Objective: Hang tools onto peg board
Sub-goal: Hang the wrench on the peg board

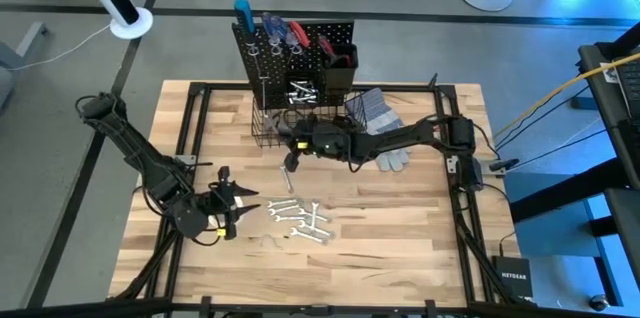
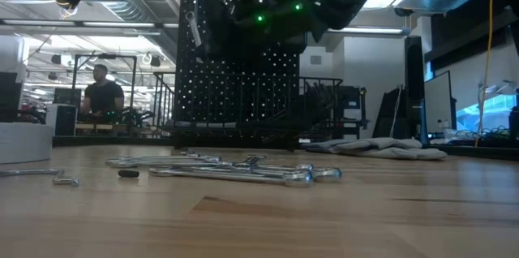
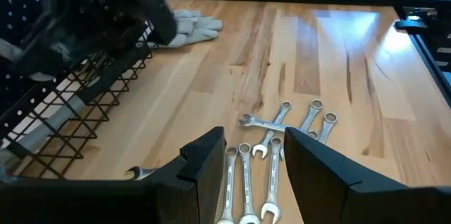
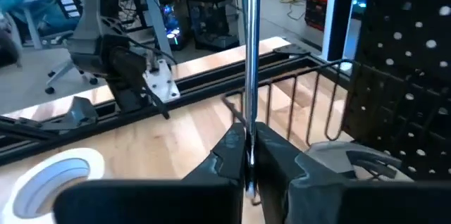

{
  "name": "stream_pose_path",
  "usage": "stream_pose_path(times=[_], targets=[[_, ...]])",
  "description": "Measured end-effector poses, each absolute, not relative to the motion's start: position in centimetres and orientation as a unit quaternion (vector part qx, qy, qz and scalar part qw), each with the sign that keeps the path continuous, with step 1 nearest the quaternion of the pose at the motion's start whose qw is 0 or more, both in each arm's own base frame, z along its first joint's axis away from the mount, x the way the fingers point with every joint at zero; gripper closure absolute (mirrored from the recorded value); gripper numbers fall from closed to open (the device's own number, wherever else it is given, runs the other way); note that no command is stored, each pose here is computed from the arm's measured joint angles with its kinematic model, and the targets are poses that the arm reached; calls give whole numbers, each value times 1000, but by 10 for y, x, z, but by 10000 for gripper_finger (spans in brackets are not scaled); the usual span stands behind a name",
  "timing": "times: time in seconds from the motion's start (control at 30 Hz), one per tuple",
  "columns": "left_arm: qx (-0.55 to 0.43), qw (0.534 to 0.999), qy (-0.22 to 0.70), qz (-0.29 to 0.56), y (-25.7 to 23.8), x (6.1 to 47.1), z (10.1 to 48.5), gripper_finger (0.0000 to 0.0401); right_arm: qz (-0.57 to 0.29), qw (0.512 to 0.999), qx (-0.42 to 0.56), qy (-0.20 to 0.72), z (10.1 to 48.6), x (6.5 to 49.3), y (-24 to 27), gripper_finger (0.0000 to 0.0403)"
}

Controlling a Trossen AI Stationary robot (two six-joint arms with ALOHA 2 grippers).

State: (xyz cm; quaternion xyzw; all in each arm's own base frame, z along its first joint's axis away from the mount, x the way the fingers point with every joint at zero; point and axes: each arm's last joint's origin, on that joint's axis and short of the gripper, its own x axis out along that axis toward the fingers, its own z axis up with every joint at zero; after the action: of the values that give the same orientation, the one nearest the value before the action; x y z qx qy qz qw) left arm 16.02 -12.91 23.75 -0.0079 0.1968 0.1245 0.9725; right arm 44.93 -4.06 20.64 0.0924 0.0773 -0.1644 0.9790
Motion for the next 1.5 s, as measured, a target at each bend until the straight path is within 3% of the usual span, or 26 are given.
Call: stream_pose_path(times=[0.2,0.97,1.33,1.5], targets=[[-3,972,197,124,-129,160,237,261,-155,986,18,53,214,450,-44,380],[-6,971,197,135,-125,163,237,261,-173,981,-58,68,197,454,-65,380],[1,970,180,162,-124,163,239,261,-159,984,-63,44,211,454,-41,379],[18,968,147,202,-119,160,246,261,-99,993,-62,29,237,447,-10,379]])
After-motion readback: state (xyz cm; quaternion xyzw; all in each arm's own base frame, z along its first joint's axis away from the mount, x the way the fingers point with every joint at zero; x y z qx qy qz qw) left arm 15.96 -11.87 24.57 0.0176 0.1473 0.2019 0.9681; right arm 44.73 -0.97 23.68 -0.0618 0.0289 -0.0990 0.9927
